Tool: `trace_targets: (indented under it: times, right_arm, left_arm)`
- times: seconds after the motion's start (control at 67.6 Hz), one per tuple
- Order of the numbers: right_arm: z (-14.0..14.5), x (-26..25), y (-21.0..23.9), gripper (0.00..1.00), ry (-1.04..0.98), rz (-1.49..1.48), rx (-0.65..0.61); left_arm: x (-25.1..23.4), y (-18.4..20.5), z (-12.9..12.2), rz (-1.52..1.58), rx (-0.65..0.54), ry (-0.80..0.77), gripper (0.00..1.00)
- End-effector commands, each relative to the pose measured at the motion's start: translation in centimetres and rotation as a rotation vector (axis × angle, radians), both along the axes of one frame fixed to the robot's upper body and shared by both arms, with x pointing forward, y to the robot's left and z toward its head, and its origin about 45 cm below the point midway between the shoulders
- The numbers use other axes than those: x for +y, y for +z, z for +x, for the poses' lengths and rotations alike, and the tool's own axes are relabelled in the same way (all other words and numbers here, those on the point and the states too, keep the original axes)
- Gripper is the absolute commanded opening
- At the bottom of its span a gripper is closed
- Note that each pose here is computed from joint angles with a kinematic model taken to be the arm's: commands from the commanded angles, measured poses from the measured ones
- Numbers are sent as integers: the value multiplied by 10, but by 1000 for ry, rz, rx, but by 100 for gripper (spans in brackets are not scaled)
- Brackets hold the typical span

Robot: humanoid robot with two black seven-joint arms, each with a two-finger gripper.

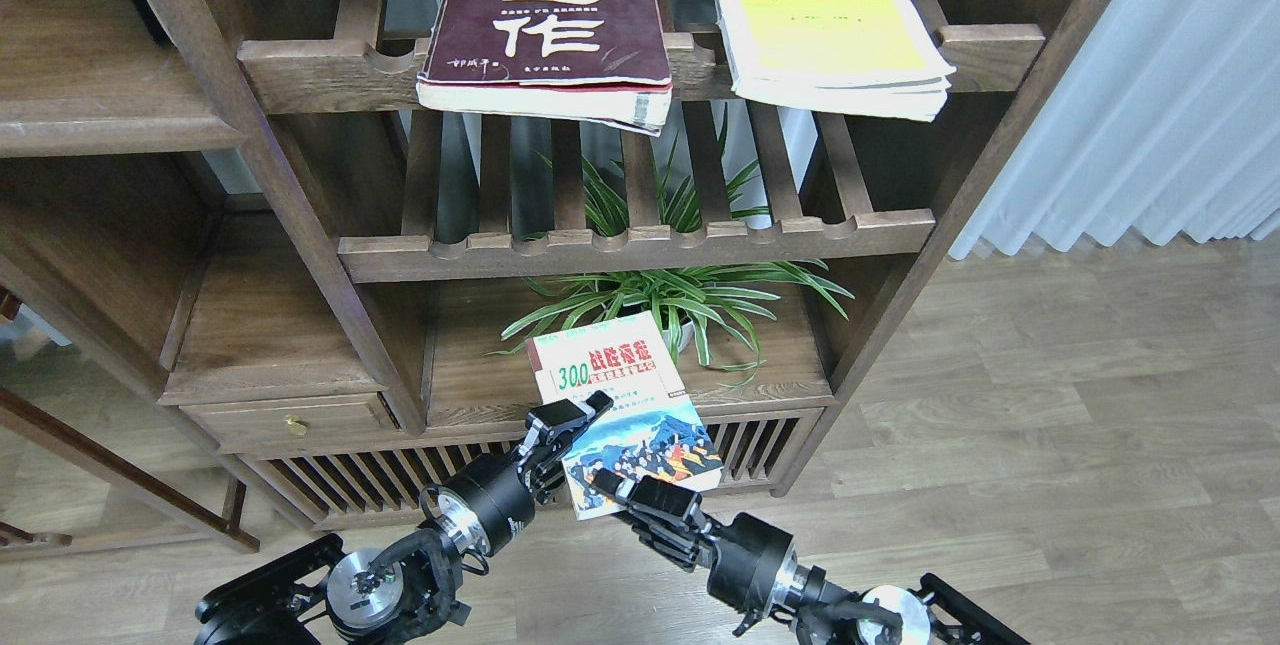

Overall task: Organize books on shelf
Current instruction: 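Hand the small book from the right gripper to the left gripper, then carry the small book with the left gripper toward the shelf section at the edge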

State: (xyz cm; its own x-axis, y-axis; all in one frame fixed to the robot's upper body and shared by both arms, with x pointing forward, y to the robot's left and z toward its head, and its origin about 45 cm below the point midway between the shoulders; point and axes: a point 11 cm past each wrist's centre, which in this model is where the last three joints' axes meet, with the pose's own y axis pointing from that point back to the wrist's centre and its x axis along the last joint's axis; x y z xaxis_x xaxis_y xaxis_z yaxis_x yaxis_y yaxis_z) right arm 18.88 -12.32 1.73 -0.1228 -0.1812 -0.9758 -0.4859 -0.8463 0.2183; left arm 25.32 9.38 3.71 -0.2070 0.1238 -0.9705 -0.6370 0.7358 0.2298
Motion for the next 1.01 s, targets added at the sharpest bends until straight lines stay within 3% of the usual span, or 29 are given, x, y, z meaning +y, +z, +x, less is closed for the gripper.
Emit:
trace_targets:
  times: [0.0,0.326,0.562,0.992]
  right_arm:
    - [-2,-4,-6,100,-7,-16,17]
    - [-1,-17,-20,100,-21,-63,52]
    - [7,-23,-25,100,-24,-92,55]
    - [18,-23,-20,100,-20,-95,32]
  left_arm:
    - [8,-2,-6,23,-2,-34,0]
    - [165,-3,-8,376,-58,-81,0]
    - [260,38,-12,573,-89,-116,0]
    - [352,143,-18,829,-180,-147,0]
